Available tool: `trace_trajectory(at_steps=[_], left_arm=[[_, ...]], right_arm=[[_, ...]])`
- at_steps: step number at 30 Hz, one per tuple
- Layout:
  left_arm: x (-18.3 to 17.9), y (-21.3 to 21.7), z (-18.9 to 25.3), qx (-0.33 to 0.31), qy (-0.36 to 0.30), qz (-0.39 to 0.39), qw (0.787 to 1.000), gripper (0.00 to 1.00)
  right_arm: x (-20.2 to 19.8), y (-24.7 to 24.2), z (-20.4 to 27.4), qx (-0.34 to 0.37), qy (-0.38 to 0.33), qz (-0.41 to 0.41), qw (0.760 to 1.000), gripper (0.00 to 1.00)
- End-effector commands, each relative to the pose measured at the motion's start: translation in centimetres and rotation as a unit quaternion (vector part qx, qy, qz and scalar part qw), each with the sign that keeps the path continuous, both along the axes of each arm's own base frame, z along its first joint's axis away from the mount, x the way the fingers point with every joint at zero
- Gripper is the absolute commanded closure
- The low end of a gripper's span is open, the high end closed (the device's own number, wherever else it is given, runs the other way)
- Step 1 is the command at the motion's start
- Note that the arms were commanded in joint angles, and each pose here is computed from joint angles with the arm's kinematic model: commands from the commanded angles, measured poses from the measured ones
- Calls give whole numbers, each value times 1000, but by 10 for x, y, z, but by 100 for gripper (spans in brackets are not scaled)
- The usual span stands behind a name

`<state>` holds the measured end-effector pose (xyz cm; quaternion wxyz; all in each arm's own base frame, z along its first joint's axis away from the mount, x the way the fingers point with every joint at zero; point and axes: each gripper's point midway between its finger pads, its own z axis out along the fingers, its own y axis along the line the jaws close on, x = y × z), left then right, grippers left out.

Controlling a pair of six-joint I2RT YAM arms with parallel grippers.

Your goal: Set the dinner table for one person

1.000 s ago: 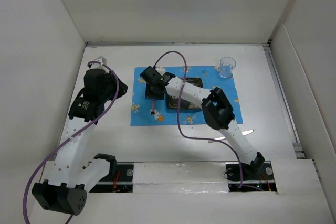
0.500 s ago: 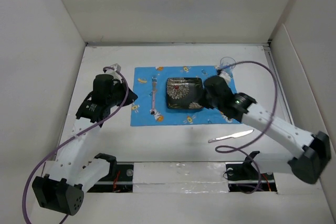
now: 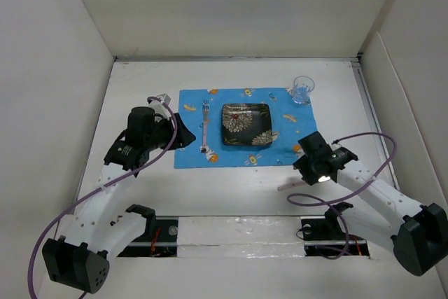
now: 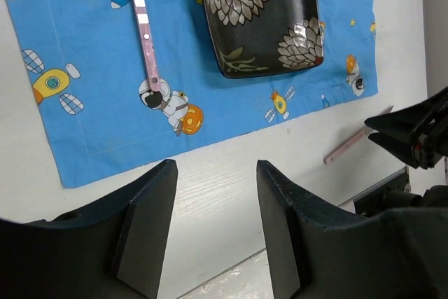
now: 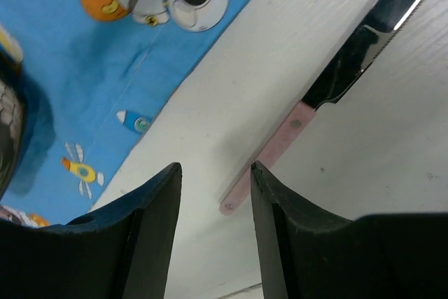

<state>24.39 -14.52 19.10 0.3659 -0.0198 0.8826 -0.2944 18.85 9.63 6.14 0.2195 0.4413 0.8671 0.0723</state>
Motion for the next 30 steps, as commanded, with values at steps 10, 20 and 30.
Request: trace_trajectory(at_steps=[10, 20, 30], left_arm=[[-10, -2, 11, -8, -30, -19, 999, 54], [-9, 0, 21, 0, -48, -10, 999, 54], [-2, 0, 26, 14, -58, -5, 998, 55]], right_arm=[[-12, 8, -22, 30, 92, -14, 995, 53], [-33, 24, -39, 58, 144, -32, 987, 56], [-33, 32, -51, 76, 157, -57, 983, 58]])
